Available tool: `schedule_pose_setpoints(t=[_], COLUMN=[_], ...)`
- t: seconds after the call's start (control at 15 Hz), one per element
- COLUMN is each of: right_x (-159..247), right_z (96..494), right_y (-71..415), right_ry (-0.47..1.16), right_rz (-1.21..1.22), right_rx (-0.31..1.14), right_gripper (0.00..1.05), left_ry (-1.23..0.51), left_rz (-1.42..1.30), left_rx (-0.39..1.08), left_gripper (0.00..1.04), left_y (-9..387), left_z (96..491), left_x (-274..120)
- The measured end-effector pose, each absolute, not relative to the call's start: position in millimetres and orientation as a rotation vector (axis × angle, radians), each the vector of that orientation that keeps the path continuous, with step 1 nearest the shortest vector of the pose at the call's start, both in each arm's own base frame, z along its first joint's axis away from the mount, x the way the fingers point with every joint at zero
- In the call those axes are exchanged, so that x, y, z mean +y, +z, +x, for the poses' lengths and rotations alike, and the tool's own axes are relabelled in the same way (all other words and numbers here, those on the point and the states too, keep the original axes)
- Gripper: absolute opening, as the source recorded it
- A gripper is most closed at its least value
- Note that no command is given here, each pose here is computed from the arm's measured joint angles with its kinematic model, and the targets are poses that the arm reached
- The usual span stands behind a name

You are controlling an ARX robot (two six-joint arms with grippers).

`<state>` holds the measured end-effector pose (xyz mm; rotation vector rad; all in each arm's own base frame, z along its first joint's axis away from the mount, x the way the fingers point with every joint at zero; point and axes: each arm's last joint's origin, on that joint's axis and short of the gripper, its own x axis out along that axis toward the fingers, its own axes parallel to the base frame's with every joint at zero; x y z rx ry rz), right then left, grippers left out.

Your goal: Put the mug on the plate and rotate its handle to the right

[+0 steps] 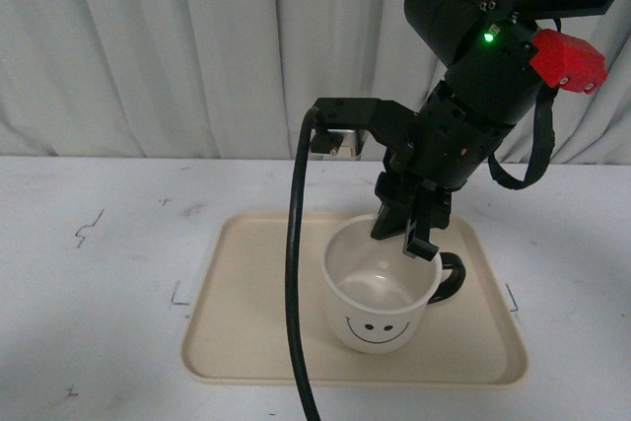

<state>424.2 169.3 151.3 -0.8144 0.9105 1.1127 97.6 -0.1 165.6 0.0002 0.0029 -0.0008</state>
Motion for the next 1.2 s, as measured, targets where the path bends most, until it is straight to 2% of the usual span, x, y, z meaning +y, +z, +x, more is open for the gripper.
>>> schedule_pose_setpoints(t=[0.33,0.53,0.67,0.73,0.8,0.87,0.93,1.0,1.07,1.13,1.2], right_x=[185.3,181.6,178.9,178.1,180.0,183.1,170.6,153.8,125.2,93.1,70.3], right_z=[424.9,424.8,427.0,425.2,423.7,423.5,406.4,389.1,370.3,347.5,322.9], right_y=[144.3,142.5,159.6,183.7,209.2,220.1,219.0,211.1,200.2,191.1,189.6], right_ry=[1.119,1.136,1.181,1.235,1.222,0.868,0.561,0.342,0.135,0.011,-0.040], right_rz=[-0.824,-0.766,-0.658,-0.562,-0.537,-0.634,-0.560,-0.441,-0.280,-0.150,-0.076], right_rx=[0.932,0.975,0.902,0.804,0.702,0.470,0.354,0.284,0.203,0.114,0.035], right_gripper=[0.04,0.39,0.59,0.72,0.83,0.74,0.63,0.54,0.43,0.30,0.17], left_ry=[-0.001,-0.001,-0.001,-0.001,0.000,-0.002,-0.001,0.000,0.000,0.000,-0.001], left_rz=[0.000,0.000,0.000,0.001,0.000,0.000,0.000,0.000,0.000,0.000,0.000], left_rx=[0.003,0.003,0.002,0.003,0.002,0.002,0.002,0.003,0.002,0.002,0.003], left_gripper=[0.98,0.98,0.98,0.98,0.98,0.98,0.98,0.98,0.98,0.98,0.98], left_y=[165.6,165.6,165.6,165.6,165.6,165.6,165.6,165.5,165.6,165.6,165.6], left_z=[97.6,97.6,97.6,97.6,97.6,97.6,97.6,97.6,97.6,97.6,97.6], left_x=[-0.1,-0.1,-0.1,-0.1,-0.1,-0.1,-0.1,-0.1,-0.1,-0.1,-0.1])
